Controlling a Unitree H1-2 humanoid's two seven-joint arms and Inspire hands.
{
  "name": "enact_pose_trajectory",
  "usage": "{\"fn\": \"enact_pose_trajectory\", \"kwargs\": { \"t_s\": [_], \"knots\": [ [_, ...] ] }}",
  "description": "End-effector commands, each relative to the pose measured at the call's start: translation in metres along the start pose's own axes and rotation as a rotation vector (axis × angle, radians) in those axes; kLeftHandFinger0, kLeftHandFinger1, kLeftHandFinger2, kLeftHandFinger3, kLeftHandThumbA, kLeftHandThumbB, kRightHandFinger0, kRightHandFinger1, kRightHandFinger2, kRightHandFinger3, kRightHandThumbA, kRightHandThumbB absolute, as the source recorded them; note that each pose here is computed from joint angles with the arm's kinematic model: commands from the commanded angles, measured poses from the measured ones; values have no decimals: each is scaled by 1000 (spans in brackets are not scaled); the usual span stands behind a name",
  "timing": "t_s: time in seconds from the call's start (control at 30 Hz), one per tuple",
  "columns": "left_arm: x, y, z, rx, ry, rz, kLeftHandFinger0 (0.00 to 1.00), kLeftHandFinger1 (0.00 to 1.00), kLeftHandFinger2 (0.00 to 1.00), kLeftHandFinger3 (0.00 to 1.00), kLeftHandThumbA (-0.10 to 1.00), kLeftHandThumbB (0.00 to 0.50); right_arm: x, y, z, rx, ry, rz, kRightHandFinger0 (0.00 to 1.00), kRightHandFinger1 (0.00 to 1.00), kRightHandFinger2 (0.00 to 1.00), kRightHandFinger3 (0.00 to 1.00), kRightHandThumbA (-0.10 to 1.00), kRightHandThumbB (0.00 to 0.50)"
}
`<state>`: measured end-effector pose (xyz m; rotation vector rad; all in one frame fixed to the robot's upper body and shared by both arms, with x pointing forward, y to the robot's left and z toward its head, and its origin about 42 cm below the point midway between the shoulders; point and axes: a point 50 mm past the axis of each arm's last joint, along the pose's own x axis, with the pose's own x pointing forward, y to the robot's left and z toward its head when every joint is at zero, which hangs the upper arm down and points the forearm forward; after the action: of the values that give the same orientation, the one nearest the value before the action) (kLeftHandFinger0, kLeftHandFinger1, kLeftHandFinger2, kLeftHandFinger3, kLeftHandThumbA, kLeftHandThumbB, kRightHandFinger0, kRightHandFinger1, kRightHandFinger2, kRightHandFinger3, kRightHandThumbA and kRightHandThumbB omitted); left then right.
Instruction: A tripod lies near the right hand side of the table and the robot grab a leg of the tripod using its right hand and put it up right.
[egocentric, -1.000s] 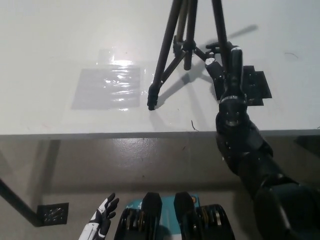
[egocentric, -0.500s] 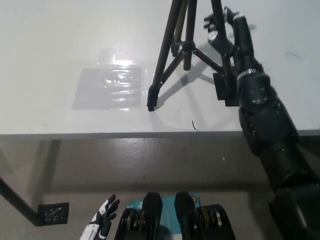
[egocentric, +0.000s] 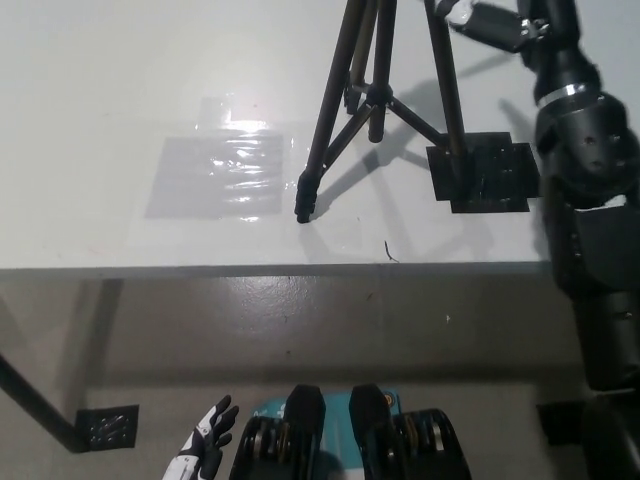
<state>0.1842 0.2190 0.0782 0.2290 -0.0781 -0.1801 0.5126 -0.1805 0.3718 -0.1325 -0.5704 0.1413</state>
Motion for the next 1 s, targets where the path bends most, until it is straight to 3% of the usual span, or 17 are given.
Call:
{"fn": "enact_pose_trajectory", "kwargs": {
  "t_s": [0.0, 0.2, 0.3, 0.5, 0.8, 0.97],
  "knots": [
    [-4, -2, 4, 12, -54, -22, 1000, 1000, 1000, 1000, 1000, 500, 7, -7, 18, 47, 19, 86, 1000, 1000, 1000, 1000, 769, 500],
    [-6, -1, 8, 23, -57, -12, 1000, 1000, 1000, 1000, 1000, 500, -36, -16, 17, 98, -37, 45, 1000, 1000, 1000, 1000, 850, 500],
    [1, 4, 11, 39, -82, -4, 1000, 1000, 1000, 1000, 1000, 500, -112, -18, 39, 140, -209, 38, 1000, 1000, 1000, 1000, 832, 500],
    [12, 9, 12, 26, -94, -3, 1000, 1000, 1000, 1000, 1000, 500, -250, -8, 69, 50, -367, -28, 1000, 1000, 1000, 1000, 984, 500],
    [21, 9, 12, -22, -136, -13, 1000, 1000, 1000, 1000, 1000, 500, -365, 27, 60, 135, -260, 56, 1000, 1000, 1000, 1000, 844, 493],
    [22, 8, 12, -43, -152, -21, 1000, 1000, 1000, 1000, 1000, 500, -397, 32, 34, 119, -62, 55, 1000, 1000, 1000, 1000, 986, 500]
  ]
}}
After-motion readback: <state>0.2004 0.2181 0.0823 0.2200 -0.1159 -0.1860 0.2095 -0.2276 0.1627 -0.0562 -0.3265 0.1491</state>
